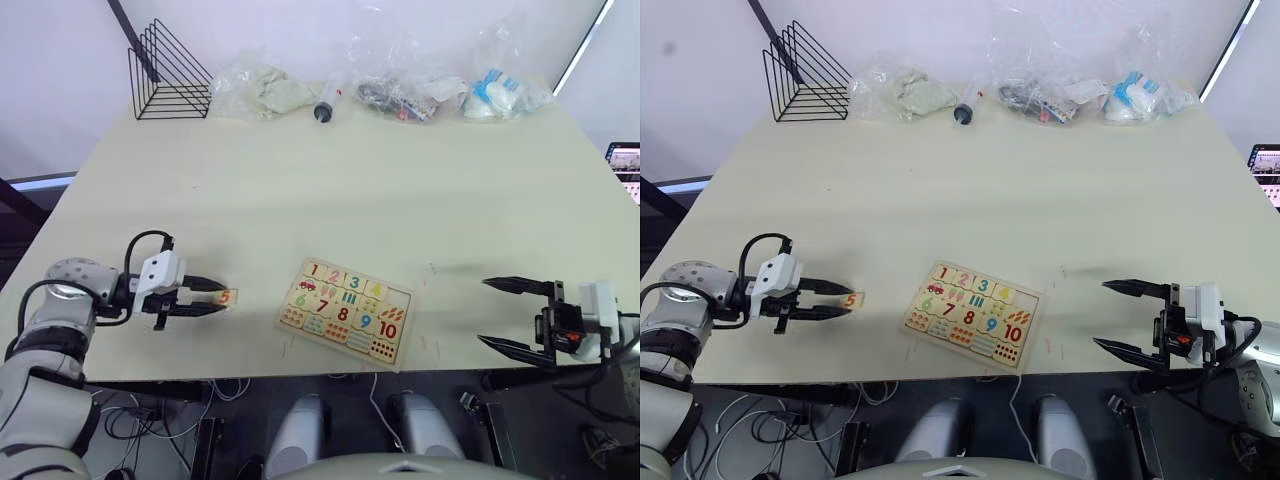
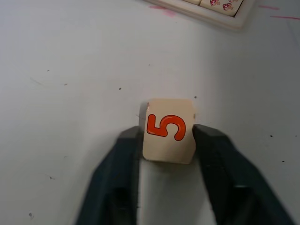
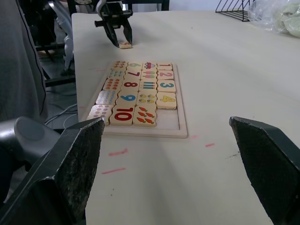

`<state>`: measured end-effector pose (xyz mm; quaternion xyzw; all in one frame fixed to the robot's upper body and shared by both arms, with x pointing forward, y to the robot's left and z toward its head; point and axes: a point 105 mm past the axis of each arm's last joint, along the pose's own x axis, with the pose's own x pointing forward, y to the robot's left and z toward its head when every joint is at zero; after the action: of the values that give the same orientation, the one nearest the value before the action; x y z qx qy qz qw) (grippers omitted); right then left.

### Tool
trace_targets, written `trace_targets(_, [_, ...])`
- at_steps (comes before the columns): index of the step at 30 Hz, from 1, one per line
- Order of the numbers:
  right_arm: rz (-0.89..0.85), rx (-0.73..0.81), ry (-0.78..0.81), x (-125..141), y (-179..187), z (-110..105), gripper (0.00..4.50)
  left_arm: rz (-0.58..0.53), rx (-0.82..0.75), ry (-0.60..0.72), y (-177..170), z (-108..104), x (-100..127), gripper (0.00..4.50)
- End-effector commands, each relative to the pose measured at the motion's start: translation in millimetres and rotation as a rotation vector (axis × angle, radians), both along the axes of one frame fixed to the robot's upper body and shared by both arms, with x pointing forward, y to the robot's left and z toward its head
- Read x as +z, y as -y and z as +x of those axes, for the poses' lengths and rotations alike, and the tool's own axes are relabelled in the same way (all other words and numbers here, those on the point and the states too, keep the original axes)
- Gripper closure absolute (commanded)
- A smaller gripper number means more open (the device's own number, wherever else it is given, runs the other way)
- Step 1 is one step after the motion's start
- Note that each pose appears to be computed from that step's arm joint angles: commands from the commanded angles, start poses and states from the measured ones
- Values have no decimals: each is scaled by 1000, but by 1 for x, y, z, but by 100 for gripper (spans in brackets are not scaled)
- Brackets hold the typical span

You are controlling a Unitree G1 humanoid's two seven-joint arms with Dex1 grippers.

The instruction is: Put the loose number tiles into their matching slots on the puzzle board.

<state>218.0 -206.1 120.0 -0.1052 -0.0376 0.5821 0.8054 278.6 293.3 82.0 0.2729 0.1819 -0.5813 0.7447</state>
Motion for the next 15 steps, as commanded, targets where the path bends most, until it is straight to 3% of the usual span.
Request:
trace_targets(1, [-4, 4, 41, 9, 1, 0, 0, 44, -16, -90, -7, -16, -15, 355])
trace_targets(9, [0, 8, 38, 7, 0, 2, 0, 9, -51, -52, -1, -15, -2, 355])
trace_targets(15, [20, 6, 44, 5, -4, 3, 0, -84, -113, 18, 20, -4, 39, 355])
